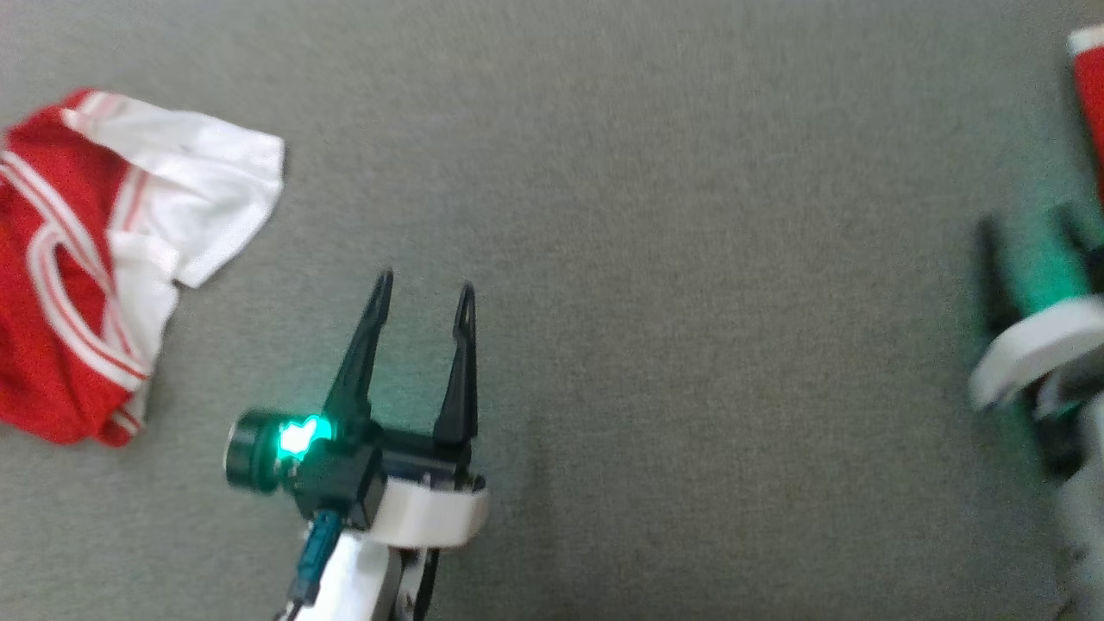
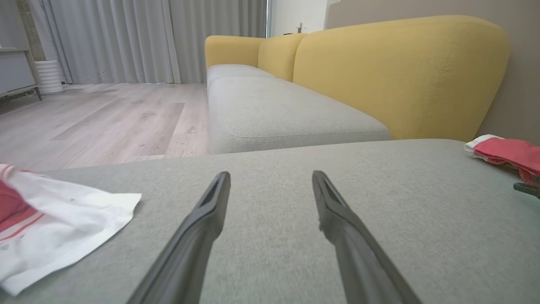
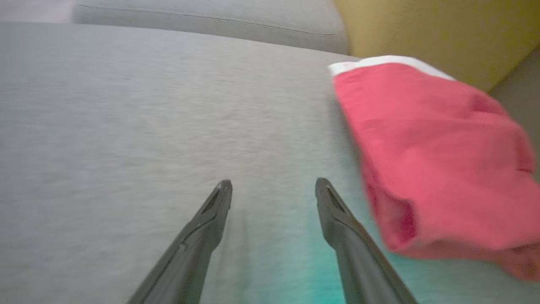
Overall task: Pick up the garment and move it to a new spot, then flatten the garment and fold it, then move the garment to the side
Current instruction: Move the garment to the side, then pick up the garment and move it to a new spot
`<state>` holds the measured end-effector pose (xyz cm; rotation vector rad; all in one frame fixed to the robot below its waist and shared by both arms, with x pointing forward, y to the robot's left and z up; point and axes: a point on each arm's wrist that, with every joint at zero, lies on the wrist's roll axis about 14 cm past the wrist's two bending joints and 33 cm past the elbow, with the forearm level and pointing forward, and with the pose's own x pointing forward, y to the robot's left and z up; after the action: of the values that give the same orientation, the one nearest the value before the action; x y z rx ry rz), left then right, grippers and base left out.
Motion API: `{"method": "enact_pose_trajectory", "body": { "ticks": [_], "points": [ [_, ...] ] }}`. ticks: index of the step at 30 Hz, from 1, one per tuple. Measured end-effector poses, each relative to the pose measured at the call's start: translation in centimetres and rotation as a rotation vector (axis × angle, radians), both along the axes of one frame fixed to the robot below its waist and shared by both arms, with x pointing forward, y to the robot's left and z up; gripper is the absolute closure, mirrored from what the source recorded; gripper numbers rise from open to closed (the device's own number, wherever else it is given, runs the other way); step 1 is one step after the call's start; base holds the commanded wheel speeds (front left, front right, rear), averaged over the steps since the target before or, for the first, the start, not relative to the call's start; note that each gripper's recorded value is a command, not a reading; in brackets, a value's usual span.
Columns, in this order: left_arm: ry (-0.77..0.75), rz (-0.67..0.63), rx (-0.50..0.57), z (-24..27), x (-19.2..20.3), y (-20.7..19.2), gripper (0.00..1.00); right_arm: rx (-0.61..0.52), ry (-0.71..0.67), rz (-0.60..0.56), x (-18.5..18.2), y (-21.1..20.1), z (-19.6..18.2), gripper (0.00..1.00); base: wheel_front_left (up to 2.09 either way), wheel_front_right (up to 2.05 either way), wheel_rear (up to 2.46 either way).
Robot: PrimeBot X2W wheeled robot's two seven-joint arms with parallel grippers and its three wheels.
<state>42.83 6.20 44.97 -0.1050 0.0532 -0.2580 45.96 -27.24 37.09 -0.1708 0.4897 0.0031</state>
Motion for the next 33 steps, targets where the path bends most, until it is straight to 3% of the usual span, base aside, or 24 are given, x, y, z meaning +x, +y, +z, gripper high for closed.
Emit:
{"method": "enact_pose_trajectory", "body": {
  "ticks": [7,12,15,20,27,33],
  "points": [
    [-0.004,0.095,-0.007,1.9,-4.3,2.8,0.0,0.199,-0.102,0.15,-5.4,9.5,0.8,0.0,0.0,0.0,0.0],
    [-0.013,0.164,0.001,2.7,-8.3,4.8,0.0,0.258,-0.187,0.197,-8.2,12.5,3.1,0.0,0.0,0.0,0.0],
    [-0.017,0.21,0.005,2.8,-10.6,6.3,0.0,0.276,-0.297,0.222,-9.4,13.9,6.4,0.0,0.0,0.0,0.0],
    [-0.064,0.234,0.02,3.8,-12.6,7.4,0.0,0.285,-0.433,0.238,-11.7,14.8,10.4,0.0,0.0,0.0,0.0],
    [-0.087,0.243,0.026,4.0,-14.5,8.2,0.0,0.295,-0.422,0.174,-15.4,13.5,9.5,0.0,0.0,0.0,0.0],
    [-0.092,0.244,0.026,4.1,-14.8,8.4,0.0,0.306,-0.433,0.156,-15.9,13.4,9.7,0.0,0.0,0.0,0.0]
  ]
}}
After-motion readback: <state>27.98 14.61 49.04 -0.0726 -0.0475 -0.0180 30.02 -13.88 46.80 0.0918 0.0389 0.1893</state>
